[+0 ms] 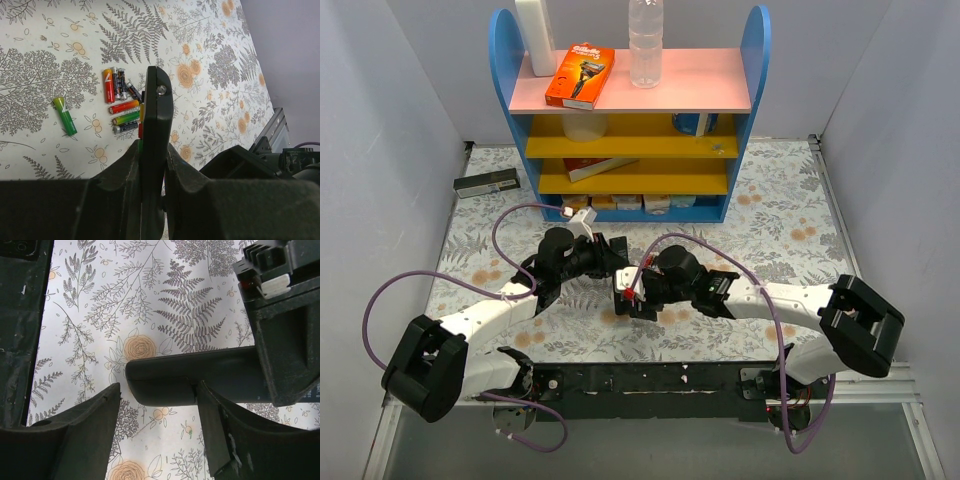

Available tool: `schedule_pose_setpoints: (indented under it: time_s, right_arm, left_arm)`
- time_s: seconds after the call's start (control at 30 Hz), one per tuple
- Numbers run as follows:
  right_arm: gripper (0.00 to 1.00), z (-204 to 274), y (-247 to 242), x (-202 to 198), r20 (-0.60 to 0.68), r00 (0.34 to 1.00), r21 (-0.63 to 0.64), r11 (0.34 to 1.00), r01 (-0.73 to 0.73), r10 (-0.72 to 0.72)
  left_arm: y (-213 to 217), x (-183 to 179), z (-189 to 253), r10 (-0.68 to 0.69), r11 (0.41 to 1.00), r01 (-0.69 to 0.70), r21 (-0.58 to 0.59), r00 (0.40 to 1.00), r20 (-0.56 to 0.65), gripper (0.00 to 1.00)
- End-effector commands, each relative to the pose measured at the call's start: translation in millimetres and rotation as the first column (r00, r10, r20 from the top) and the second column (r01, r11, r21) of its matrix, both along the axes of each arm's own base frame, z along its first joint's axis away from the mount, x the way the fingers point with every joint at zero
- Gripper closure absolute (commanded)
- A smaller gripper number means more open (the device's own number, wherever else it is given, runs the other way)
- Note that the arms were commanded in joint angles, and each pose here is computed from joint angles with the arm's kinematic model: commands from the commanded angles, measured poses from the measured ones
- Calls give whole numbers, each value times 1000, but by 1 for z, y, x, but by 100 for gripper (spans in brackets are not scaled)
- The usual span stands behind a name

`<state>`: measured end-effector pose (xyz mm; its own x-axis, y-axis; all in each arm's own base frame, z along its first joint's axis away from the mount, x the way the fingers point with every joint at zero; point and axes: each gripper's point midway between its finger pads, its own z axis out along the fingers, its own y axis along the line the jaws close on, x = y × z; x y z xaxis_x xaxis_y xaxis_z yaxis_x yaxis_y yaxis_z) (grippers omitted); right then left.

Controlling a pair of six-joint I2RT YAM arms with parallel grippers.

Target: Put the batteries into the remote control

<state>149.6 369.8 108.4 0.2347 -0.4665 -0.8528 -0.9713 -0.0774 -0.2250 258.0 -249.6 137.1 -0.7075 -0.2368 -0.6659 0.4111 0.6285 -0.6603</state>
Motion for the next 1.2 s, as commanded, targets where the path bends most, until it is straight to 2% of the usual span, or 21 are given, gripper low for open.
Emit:
schedule_pose_setpoints:
  time_s: [0.0, 0.27, 0.3, 0.5, 0.77, 1.17]
  right_arm:
    - [35, -35, -8, -28, -150, 985, -106, 990, -96, 80]
    - [53, -38, -7, -38, -205, 973, -118, 984, -133, 107]
    - [58, -37, -6, -39, -209, 972, -114, 984, -138, 112]
    - [67, -26, -2, -43, -222, 967, -94, 985, -146, 122]
    - [67, -13, 3, -49, -237, 962, -59, 986, -155, 137]
    - [68, 0, 3, -50, -229, 964, -41, 988, -147, 134]
  left_arm:
    - [-22, 1, 75, -65, 977, 95, -191, 985, 158, 100]
    - [-30, 5, 113, -54, 945, 109, -307, 982, 182, 100]
    - [-31, 7, 117, -50, 943, 109, -313, 980, 192, 100]
    - [-26, 22, 111, 9, 961, 52, -270, 975, 221, 100]
    - [-8, 40, 94, 113, 983, -66, -171, 953, 281, 100]
    - [3, 45, 62, 135, 990, -120, -69, 949, 286, 100]
